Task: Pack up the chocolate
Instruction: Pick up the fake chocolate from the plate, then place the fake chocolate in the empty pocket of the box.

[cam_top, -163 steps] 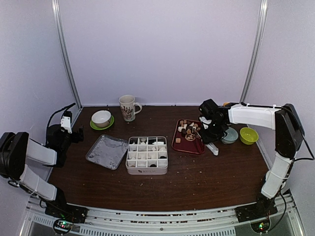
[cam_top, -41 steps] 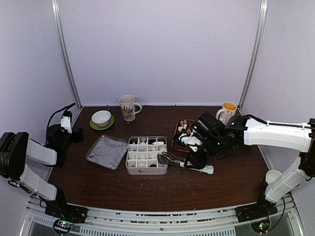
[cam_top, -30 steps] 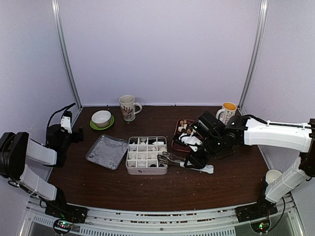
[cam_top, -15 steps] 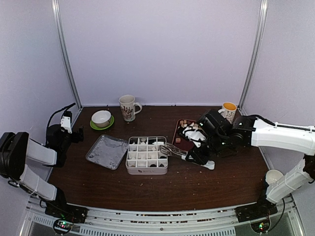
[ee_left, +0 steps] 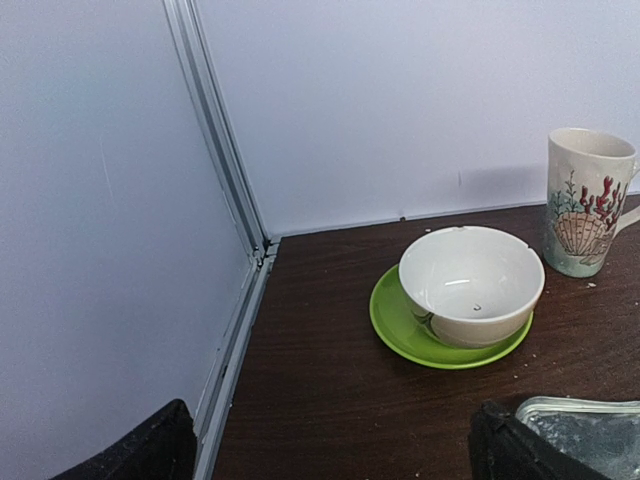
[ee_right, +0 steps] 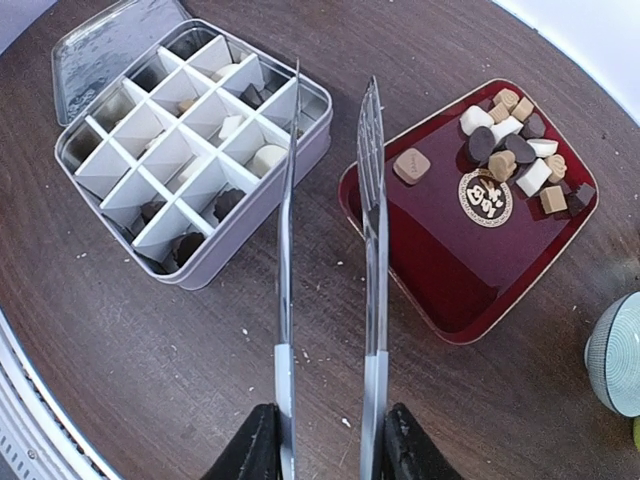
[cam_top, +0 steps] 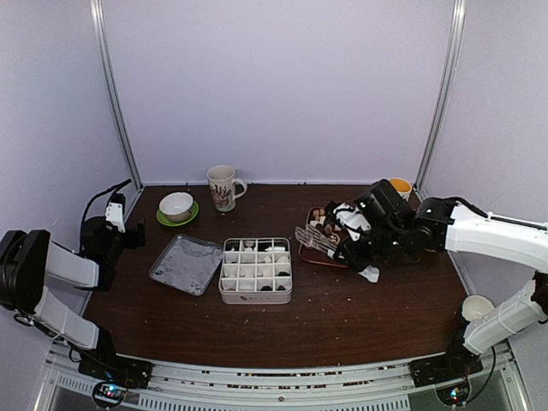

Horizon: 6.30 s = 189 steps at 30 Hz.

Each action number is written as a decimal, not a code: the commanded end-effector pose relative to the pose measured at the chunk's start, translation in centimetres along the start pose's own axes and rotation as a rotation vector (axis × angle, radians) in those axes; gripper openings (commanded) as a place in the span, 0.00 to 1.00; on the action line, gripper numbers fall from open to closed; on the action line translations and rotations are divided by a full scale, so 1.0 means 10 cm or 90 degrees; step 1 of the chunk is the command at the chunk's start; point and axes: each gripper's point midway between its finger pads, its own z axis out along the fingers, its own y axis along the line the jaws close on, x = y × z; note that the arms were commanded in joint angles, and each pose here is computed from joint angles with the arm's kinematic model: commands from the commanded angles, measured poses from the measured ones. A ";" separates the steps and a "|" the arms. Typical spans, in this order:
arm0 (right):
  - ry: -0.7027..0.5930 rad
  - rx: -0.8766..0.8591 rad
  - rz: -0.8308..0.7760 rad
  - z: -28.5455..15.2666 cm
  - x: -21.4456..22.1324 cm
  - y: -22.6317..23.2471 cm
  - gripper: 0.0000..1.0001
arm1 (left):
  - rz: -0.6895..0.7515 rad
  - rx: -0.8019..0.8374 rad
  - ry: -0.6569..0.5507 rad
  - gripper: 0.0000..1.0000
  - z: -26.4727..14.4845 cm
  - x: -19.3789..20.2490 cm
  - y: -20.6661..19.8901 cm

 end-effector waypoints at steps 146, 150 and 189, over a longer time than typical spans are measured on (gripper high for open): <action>0.041 -0.006 0.173 0.17 -0.14 -0.61 0.24 | -0.006 -0.012 -0.021 0.98 0.03 -0.10 0.05; 0.023 -0.013 0.164 0.12 -0.11 -0.57 0.24 | -0.006 -0.012 -0.021 0.98 0.03 -0.10 0.06; 0.042 -0.343 0.011 -0.29 -0.33 0.86 0.25 | -0.006 -0.012 -0.021 0.98 0.03 -0.10 0.05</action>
